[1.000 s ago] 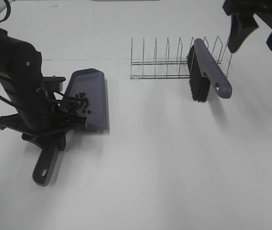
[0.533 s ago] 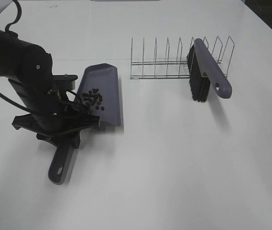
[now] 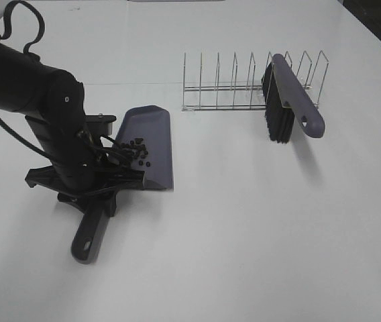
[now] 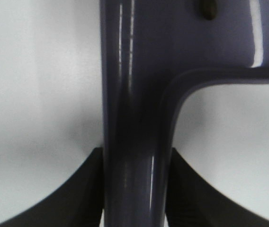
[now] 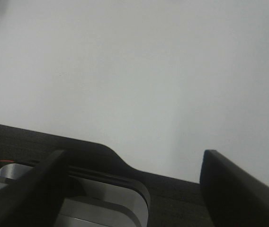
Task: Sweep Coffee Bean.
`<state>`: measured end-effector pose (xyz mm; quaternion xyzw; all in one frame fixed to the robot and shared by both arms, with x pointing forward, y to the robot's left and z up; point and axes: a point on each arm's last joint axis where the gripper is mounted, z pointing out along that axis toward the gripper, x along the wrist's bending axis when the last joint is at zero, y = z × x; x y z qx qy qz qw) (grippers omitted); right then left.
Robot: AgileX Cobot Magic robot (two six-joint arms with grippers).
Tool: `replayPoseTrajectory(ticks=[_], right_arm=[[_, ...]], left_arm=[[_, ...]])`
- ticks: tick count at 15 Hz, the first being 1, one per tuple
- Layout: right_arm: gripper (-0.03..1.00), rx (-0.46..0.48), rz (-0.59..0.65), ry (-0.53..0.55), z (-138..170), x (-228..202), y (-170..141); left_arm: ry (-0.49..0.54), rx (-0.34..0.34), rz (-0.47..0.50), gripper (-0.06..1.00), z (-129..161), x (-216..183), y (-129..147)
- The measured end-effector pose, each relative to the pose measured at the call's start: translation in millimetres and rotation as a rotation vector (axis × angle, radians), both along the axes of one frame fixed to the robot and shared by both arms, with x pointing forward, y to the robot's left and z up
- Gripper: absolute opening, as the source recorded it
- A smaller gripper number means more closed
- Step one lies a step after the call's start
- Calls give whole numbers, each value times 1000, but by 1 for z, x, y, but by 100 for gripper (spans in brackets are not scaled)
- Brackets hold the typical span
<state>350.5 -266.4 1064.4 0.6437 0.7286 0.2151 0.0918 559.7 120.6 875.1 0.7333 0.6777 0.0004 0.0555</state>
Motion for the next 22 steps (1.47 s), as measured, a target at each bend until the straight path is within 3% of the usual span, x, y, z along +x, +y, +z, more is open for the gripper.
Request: replayPoseTrajectory(ticks=[3, 4, 6, 9, 12, 15, 17, 18, 20, 22], right_arm=[[68, 18, -1, -19, 3, -4, 0], [68, 18, 0, -16, 2, -5, 0], [68, 18, 0, -16, 2, -5, 0], [68, 16, 1, -7, 2, -5, 0], [68, 13, 3, 7, 1, -6, 0], [68, 4, 9, 55, -1, -10, 0], [68, -6, 12, 104, -11, -14, -1], [68, -16, 15, 157, -24, -18, -2], [68, -32, 40, 187, -33, -21, -2], [68, -31, 78, 168, -36, -28, -3]], left_arm=[[32, -9, 1, 37, -2, -3, -1], [36, -10, 0, 41, -2, -3, -1], [47, -5, -5, 64, -1, -4, -1], [22, -21, -11, 73, 17, -3, -1], [-66, -12, -56, 73, 72, 0, 2], [-155, 80, -112, 73, 132, -15, 22], [-227, 99, -101, 73, 181, -38, 40], [-288, 78, -81, 73, 224, -68, 58], [-348, 50, -67, 73, 249, -101, 76], [-371, 39, -63, 72, 251, -129, 92]])
